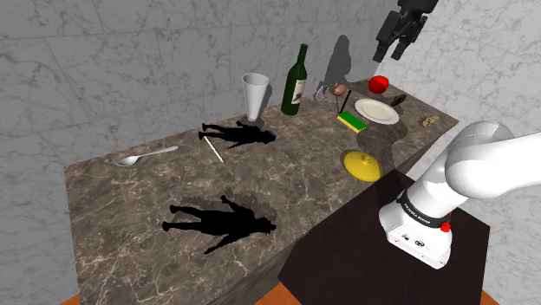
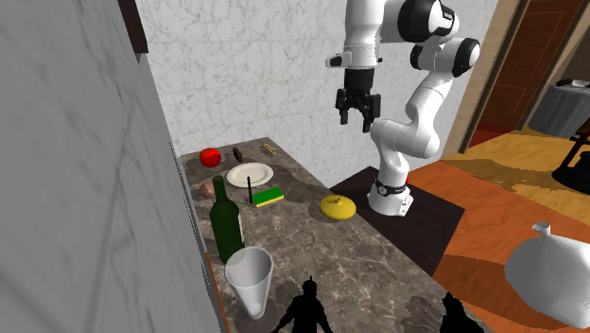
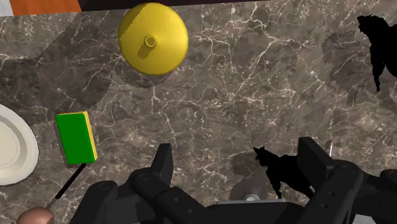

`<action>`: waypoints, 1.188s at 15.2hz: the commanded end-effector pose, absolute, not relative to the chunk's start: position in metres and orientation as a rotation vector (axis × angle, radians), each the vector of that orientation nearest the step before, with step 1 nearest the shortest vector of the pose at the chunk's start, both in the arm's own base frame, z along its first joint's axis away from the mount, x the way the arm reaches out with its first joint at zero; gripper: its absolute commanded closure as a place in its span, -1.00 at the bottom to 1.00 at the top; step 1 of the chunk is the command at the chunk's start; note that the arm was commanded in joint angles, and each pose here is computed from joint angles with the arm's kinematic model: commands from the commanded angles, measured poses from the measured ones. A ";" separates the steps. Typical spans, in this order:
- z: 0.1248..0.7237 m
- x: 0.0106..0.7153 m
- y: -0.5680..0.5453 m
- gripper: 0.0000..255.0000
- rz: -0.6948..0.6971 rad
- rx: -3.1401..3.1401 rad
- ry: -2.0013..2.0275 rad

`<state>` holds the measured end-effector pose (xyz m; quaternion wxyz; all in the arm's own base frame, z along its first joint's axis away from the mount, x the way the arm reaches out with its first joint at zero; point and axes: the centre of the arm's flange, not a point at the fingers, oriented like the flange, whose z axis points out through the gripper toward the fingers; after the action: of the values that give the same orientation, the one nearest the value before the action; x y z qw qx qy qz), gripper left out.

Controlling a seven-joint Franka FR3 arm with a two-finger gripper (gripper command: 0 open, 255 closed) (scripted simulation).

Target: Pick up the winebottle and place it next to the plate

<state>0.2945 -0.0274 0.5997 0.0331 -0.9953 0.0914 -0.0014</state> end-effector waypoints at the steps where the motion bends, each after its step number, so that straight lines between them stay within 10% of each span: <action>1: 0.600 0.294 -0.027 -1.00 -0.004 -3.062 0.281; 18: 0.541 0.485 -0.112 -1.00 -0.066 -3.098 0.323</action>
<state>0.4742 -0.1077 0.5472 0.0146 -0.9944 0.1030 -0.0196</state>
